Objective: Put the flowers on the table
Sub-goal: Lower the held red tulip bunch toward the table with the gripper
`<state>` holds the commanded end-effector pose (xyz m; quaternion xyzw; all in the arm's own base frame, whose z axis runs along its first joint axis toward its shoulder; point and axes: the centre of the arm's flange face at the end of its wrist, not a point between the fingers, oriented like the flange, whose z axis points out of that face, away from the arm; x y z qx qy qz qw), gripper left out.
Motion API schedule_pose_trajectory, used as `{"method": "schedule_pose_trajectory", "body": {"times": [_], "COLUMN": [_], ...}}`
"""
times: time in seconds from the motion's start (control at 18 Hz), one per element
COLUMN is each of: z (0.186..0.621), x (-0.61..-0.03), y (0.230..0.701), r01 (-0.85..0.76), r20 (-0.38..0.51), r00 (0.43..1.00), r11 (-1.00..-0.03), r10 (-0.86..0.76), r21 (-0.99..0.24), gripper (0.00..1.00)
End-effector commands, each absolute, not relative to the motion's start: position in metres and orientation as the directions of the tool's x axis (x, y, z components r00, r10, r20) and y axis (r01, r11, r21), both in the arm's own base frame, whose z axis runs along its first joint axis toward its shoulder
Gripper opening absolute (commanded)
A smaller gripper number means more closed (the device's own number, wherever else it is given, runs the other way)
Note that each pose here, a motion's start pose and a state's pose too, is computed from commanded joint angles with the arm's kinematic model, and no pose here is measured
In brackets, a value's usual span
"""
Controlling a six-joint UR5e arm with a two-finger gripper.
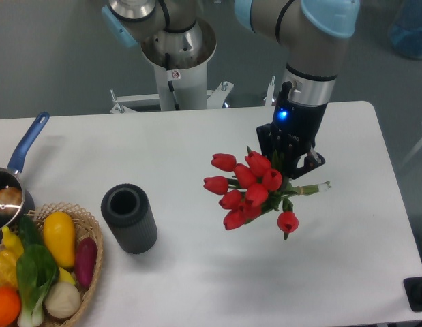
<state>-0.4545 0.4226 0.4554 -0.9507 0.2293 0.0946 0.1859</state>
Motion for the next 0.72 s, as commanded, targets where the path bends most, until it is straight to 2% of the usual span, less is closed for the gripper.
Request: {"method": "schedule_pose_trajectory", "body": {"times": [0.28,0.5,0.72], "z": [0.446,0.411,0.384], "x": [-0.458,-0.456,-0.450], "y": [0.418,0.427,0.424], "r01": [-0.458,-0.466,-0.465], "r20": [-0.255,-0.211,-0.164], "r00": [0.881,0.876,0.880], "r11": [-0.856,-0.875,-0.879], "r10": [-0.400,-0.435,-0.446], "r21": [-0.241,-0.131,-0.104], "gripper": [0.00,0.00,0.00]}}
